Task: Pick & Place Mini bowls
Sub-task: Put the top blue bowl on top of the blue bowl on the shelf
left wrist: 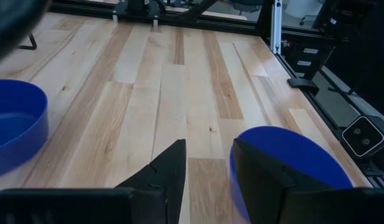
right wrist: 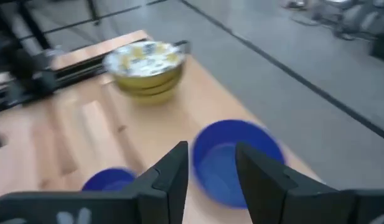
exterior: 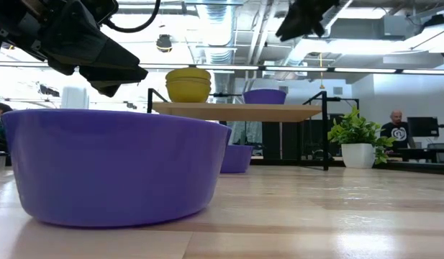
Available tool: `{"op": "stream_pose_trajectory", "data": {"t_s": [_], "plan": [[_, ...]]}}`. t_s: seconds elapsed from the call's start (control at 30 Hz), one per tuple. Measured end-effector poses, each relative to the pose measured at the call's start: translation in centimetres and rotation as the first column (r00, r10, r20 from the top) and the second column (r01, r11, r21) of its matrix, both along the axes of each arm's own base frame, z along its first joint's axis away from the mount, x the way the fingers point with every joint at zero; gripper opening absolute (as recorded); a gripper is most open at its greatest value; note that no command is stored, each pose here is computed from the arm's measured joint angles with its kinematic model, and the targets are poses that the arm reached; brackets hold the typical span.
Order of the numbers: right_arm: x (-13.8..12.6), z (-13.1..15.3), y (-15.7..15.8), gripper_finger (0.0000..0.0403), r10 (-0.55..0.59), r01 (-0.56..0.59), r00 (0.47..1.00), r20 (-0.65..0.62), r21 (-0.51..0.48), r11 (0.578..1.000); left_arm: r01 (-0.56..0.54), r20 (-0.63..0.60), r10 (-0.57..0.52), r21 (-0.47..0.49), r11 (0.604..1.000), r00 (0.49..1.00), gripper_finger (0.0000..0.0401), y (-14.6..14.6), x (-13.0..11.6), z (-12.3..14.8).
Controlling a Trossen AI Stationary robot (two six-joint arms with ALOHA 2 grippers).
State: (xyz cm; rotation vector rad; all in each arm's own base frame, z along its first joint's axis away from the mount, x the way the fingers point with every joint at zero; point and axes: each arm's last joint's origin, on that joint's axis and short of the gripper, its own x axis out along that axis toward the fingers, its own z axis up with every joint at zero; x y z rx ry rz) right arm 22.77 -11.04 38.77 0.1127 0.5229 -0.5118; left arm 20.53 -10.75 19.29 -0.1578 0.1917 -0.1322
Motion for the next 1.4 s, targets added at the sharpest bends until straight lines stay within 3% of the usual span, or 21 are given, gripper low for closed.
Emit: {"op": "stream_pose_trajectory", "data": {"t_s": [0.37, 0.5, 1.03, 1.4], "plan": [[-0.9, -1.4, 5.1, 0.0123, 0.141, -0.114, 0.975, -0.170, 0.158, 0.981, 0.000, 0.000, 0.000, -0.001, 1.000, 1.000, 0.0131, 0.0, 0.0, 0.0], [-0.5, -2.8, 6.4, 0.0122, 0.207, -0.173, 0.950, -0.233, 0.159, 0.972, 0.000, 0.000, 0.000, -0.002, 1.000, 1.000, 0.0131, 0.0, 0.0, 0.0], [0.5, -6.7, 9.5, 0.0122, 0.284, -0.261, 0.914, -0.291, 0.115, 0.958, 0.004, 0.000, -0.004, -0.002, 1.000, 1.000, 0.0131, -0.1, 0.0, 0.0], [1.3, -9.8, 11.6, 0.0122, 0.368, -0.354, 0.891, -0.265, 0.103, 0.930, 0.004, 0.001, -0.004, -0.002, 1.000, 1.000, 0.0131, -0.1, 0.0, 0.0]]}}
